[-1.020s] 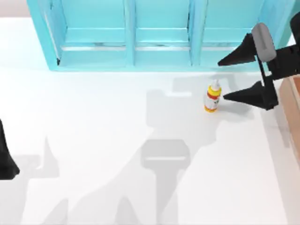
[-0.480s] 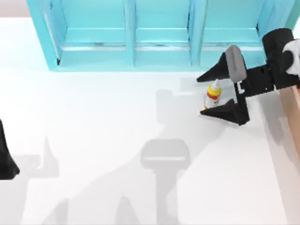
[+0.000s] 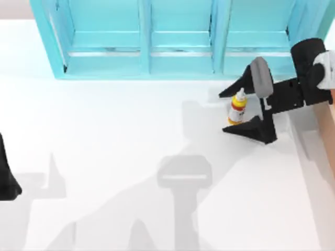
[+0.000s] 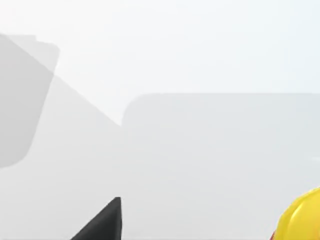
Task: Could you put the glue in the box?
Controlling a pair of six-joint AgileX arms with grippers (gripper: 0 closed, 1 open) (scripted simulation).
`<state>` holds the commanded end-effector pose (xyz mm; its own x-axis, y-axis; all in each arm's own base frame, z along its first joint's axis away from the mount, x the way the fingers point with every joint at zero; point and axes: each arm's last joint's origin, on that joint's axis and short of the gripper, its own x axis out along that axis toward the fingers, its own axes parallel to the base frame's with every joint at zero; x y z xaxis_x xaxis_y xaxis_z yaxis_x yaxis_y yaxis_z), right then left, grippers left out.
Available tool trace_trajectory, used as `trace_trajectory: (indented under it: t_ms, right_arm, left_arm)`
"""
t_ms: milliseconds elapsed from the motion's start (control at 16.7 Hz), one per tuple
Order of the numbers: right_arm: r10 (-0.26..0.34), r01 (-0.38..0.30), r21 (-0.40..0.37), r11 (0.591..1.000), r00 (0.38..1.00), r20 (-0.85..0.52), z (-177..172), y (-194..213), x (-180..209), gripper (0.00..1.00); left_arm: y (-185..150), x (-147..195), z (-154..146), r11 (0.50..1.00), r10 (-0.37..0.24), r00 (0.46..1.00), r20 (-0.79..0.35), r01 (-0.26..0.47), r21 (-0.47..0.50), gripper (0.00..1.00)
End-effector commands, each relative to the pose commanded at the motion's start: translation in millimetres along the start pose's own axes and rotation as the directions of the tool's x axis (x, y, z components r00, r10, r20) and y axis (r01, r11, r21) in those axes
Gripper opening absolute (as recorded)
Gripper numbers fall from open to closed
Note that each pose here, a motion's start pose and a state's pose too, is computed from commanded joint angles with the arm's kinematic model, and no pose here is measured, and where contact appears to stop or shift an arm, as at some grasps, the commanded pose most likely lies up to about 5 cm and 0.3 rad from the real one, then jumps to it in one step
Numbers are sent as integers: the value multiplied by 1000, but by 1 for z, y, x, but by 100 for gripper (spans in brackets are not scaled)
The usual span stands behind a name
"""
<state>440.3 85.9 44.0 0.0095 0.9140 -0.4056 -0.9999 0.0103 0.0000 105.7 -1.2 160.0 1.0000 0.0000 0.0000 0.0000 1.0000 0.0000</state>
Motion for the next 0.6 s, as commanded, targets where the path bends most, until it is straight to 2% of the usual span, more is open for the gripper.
trace_trajectory:
  t_ms: [600]
  right_arm:
    - [0,0,0,1000,1000,0,0,0,0,10]
  left_arm:
    - [0,0,0,1000,0,1000,0,0,0,100]
